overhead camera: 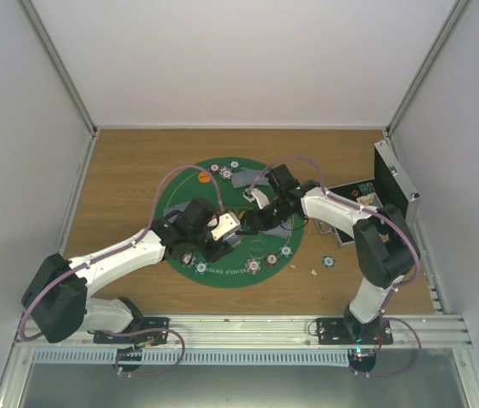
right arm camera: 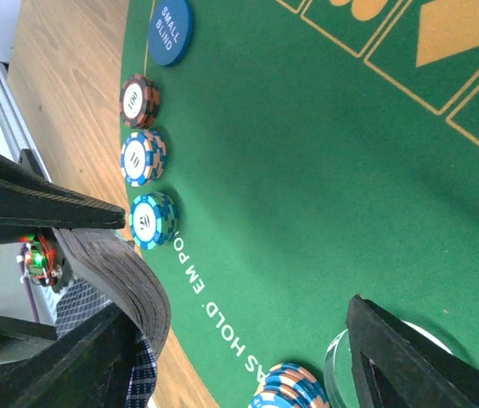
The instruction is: Distribute texas hold em gaming equipment
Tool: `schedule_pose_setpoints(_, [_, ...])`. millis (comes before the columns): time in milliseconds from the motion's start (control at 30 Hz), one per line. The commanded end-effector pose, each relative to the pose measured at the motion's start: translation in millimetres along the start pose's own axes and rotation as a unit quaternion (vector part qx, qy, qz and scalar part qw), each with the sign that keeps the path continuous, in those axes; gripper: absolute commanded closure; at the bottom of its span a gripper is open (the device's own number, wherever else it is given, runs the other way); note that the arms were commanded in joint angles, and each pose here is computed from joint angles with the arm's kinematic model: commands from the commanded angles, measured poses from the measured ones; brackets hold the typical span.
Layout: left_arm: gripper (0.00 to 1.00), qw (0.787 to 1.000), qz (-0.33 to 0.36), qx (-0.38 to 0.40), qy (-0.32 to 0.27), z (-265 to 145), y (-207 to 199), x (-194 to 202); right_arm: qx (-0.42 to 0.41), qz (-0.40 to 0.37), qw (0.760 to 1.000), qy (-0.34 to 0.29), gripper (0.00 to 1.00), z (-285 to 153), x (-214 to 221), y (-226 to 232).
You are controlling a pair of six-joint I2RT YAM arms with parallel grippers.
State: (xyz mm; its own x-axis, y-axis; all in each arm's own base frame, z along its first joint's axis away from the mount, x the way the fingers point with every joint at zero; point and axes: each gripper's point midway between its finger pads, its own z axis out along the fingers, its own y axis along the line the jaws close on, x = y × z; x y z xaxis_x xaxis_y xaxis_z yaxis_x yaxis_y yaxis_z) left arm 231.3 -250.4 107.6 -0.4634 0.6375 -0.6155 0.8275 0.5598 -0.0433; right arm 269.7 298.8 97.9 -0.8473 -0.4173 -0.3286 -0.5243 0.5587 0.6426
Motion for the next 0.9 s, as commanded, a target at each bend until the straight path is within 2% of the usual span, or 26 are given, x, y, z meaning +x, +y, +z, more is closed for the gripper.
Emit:
schedule_pose_setpoints(0, [0.45, 1.0, 0.006, -0.003, -0.028, -3.5, -0.8, -12.1, 0.013, 0.0, 1.0, -0.002, 0.36, -6.3, 5.0, -6.1])
schedule_pose_setpoints(100, [0.45, 1.0, 0.006, -0.002, -0.03, -3.9, -0.9, -12.9, -0.013, -0.007, 1.0, -0.007, 0.49, -8.2, 3.0, 4.3])
schedule_pose_setpoints(267, [0.45, 1.0, 0.005, -0.004, -0.028, -3.2, -0.3, -11.9, -0.055, -0.017, 0.998, -0.009, 0.84, -11.8, 2.8, 21.2])
schedule_pose_setpoints(367, [0.45, 1.0, 0.001, -0.005, -0.028, -2.8, 0.1, -11.7, -0.063, -0.021, 0.998, -0.012, 0.98, -15.0, 3.8, 26.1])
schedule_pose_setpoints(500, [0.45, 1.0, -0.004, -0.008, -0.025, -3.0, 0.8, -7.9, -0.064, -0.027, 0.997, -0.029, 0.99, -26.3, 0.6, 29.9])
schedule_pose_setpoints(633, [0.45, 0.999, -0.005, -0.019, -0.026, -3.0, 4.4, -5.3, -0.011, -0.02, 0.998, -0.055, 1.0, -41.8, -8.9, 7.6])
schedule_pose_setpoints(767, [0.45, 0.999, -0.017, -0.034, -0.028, -3.5, 14.9, -3.1, 0.141, -0.012, 0.987, -0.081, 0.99, -65.1, -26.1, -40.5])
schedule_pose_setpoints(867, [0.45, 0.998, -0.03, -0.053, -0.029, -6.6, 29.0, -2.5, 0.22, -0.019, 0.97, -0.104, 0.99, -81.4, -45.6, -60.3])
